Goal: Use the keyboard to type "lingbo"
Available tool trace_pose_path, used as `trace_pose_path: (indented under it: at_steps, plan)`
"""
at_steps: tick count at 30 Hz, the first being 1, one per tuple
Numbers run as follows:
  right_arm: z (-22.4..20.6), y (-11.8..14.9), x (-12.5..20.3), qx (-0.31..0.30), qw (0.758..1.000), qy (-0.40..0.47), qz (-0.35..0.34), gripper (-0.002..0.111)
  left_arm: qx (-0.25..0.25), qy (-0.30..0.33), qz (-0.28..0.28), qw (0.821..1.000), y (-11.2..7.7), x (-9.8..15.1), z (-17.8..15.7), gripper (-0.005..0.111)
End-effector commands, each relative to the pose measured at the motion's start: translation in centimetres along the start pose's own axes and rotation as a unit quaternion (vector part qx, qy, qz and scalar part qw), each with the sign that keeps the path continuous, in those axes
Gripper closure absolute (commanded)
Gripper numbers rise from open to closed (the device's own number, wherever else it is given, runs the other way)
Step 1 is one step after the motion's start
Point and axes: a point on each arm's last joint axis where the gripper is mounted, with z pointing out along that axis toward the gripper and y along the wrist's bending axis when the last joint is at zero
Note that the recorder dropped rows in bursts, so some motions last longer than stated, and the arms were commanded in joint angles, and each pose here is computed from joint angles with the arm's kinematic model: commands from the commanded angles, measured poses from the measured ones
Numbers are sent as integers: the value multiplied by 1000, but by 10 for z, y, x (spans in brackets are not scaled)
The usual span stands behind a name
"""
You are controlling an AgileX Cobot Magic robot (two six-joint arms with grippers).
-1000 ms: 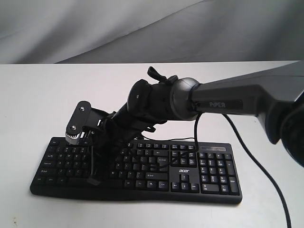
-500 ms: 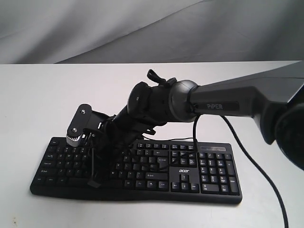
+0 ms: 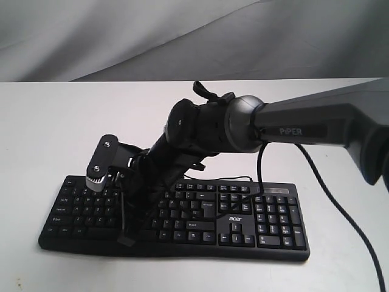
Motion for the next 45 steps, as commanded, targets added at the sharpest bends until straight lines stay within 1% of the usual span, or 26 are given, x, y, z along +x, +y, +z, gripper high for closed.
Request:
trace_pose_path:
  at_steps: [1, 7, 16, 20, 23, 28, 32, 36, 39, 45]
  plan:
    - [-1, 1, -1, 0, 1000, -7, 0, 108, 0, -3, -3, 1000, 0, 1, 0, 106]
    - [10, -1, 5, 2, 1000, -2, 2, 108, 0, -3, -3, 1000, 0, 1, 0, 106]
    - [5, 0, 2, 2, 1000, -5, -1, 108, 0, -3, -3, 1000, 0, 1, 0, 106]
    - [15, -1, 8, -6, 1000, 2, 7, 108, 0, -3, -3, 1000, 0, 1, 0, 106]
    - [15, -1, 9, -6, 1000, 4, 6, 108, 0, -3, -3, 1000, 0, 1, 0, 106]
    - [-3, -1, -1, 9, 1000, -3, -10, 108, 0, -3, -3, 1000, 0, 1, 0, 106]
    - [-27, -7, -3, 23, 1000, 3, -3, 108, 0, -3, -3, 1000, 0, 1, 0, 106]
    - [-45, -17, 9, 34, 999, 28, 31, 108, 0, -3, -3, 1000, 0, 1, 0, 106]
    - [-45, -22, 21, 66, 997, 22, 37, 108, 0, -3, -3, 1000, 0, 1, 0, 106]
    - [-43, -22, 30, 62, 996, 11, 63, 108, 0, -3, -3, 1000, 0, 1, 0, 106]
